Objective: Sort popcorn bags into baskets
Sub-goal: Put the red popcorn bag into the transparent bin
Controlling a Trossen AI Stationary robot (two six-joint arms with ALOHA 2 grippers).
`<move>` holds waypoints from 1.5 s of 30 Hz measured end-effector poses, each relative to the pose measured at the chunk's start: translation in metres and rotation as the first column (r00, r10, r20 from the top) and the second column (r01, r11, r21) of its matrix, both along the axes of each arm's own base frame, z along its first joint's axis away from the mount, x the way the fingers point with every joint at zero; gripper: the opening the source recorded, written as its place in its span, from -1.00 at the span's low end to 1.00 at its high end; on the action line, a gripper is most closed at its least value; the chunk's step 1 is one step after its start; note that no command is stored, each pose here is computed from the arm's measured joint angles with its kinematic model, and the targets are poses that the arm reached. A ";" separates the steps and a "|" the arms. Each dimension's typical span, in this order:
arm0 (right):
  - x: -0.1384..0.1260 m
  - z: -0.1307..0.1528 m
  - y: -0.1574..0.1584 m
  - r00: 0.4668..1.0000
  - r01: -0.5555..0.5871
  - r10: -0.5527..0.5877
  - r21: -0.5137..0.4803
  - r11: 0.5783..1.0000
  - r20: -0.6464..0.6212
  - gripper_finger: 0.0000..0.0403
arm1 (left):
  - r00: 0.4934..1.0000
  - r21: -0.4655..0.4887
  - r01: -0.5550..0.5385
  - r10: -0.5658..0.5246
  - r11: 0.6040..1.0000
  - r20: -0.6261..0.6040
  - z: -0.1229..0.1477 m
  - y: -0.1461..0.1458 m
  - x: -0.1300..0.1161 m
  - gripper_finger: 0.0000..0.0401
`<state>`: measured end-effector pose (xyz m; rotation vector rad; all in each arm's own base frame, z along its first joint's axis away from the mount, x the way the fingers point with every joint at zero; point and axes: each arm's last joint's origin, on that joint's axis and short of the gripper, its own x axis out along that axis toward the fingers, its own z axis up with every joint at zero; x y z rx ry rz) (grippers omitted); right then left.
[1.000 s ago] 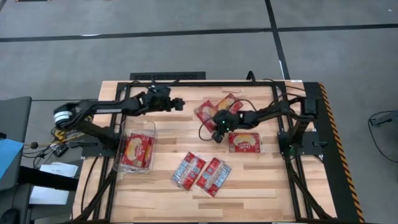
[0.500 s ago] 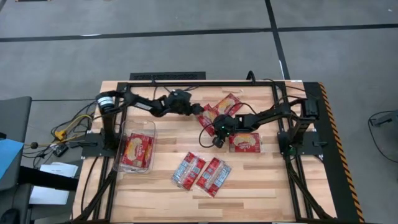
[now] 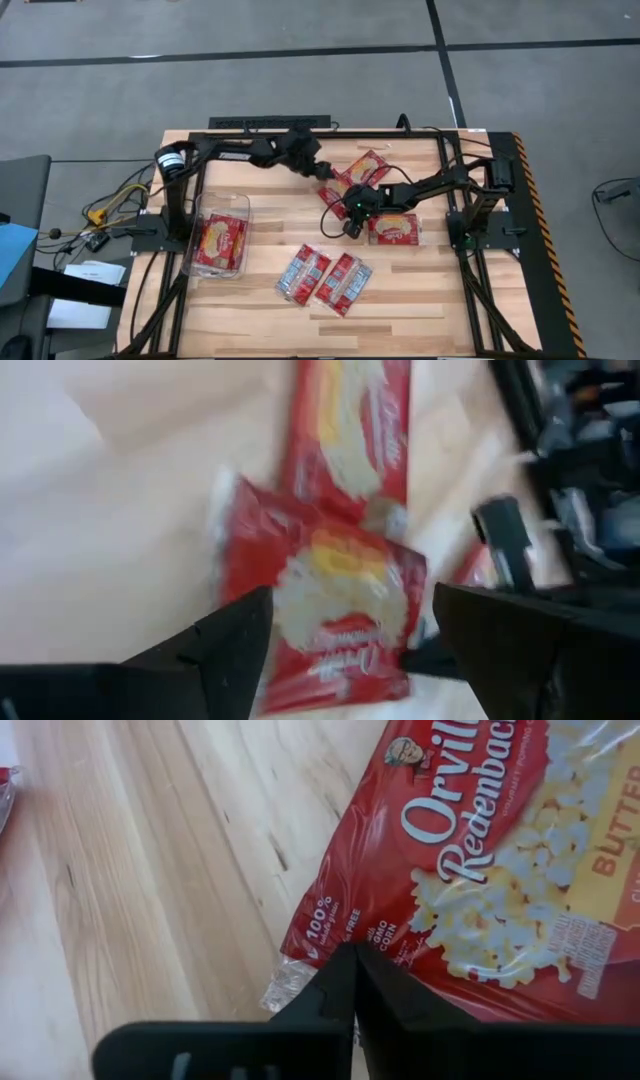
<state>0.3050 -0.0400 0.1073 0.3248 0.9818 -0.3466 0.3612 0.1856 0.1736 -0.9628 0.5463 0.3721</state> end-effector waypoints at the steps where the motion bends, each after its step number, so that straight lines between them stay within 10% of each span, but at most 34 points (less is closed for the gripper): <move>1: 0.000 0.000 0.000 1.000 0.000 0.000 0.000 1.000 0.000 -0.84 | 0.999 0.036 -0.016 0.018 0.999 -0.028 0.006 0.002 -0.001 0.33; 8: 0.000 0.000 0.000 1.000 0.002 -0.002 0.001 1.000 -0.002 -0.81 | 0.982 0.126 -0.013 0.036 0.992 -0.185 0.001 0.003 -0.006 0.33; 25: 0.000 -0.001 0.004 1.000 -0.022 0.022 -0.013 1.000 -0.006 -0.80 | 0.987 -0.126 0.068 -0.085 0.990 -0.136 -0.050 -0.001 0.003 0.28; 40: 0.001 -0.001 0.004 1.000 -0.027 0.027 -0.011 1.000 -0.001 -0.87 | 0.989 -0.227 0.055 -0.084 0.972 -0.120 -0.050 -0.001 0.001 -0.91; 45: 0.000 0.006 0.004 0.999 -0.030 0.030 -0.014 0.999 0.022 -0.81 | 0.991 -0.287 0.055 -0.088 0.956 -0.102 -0.048 0.003 -0.003 -0.93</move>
